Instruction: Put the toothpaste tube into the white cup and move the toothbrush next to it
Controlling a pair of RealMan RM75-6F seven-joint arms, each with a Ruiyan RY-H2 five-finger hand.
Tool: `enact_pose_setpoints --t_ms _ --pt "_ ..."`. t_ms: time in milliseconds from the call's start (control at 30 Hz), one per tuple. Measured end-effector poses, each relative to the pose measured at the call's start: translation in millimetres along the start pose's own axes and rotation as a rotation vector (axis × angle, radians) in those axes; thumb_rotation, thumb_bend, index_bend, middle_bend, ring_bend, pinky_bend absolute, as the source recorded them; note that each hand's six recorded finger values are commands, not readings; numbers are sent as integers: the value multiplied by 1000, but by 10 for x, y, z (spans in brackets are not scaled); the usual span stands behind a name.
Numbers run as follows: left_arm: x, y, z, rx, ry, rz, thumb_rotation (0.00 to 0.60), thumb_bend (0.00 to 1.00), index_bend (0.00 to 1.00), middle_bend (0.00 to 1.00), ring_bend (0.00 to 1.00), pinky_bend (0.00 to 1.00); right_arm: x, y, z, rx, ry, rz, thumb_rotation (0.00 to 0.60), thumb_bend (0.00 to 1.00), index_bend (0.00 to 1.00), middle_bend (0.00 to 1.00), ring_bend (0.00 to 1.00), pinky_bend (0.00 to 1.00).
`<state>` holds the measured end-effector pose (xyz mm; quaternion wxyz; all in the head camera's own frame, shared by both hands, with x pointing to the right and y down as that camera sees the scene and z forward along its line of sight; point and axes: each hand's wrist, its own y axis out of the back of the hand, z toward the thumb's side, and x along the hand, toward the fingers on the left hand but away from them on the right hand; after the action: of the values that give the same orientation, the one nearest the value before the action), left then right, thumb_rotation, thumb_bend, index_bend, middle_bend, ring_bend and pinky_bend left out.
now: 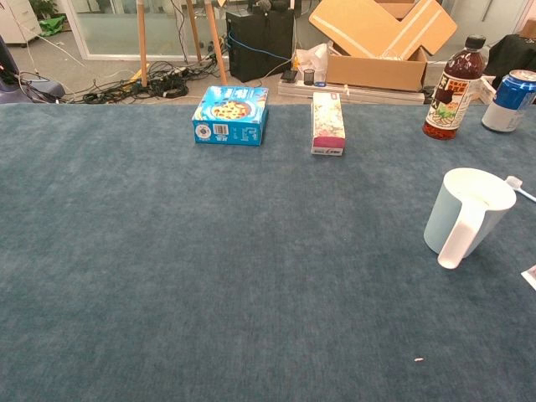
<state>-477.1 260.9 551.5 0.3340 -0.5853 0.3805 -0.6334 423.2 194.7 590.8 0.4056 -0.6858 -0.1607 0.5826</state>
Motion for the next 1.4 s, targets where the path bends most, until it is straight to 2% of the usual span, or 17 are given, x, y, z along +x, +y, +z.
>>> enact_pose_setpoints --t_ms 767,1400 --pt "4 -8 -8 0 3 -3 600 98 276 341 349 451 146 384 85 -59 52 -107 600 327 624 0 0 53" --pt "9 -4 -21 -1 6 -3 600 98 276 341 349 451 218 906 368 -157 193 -250 600 328 626 0 0 53"
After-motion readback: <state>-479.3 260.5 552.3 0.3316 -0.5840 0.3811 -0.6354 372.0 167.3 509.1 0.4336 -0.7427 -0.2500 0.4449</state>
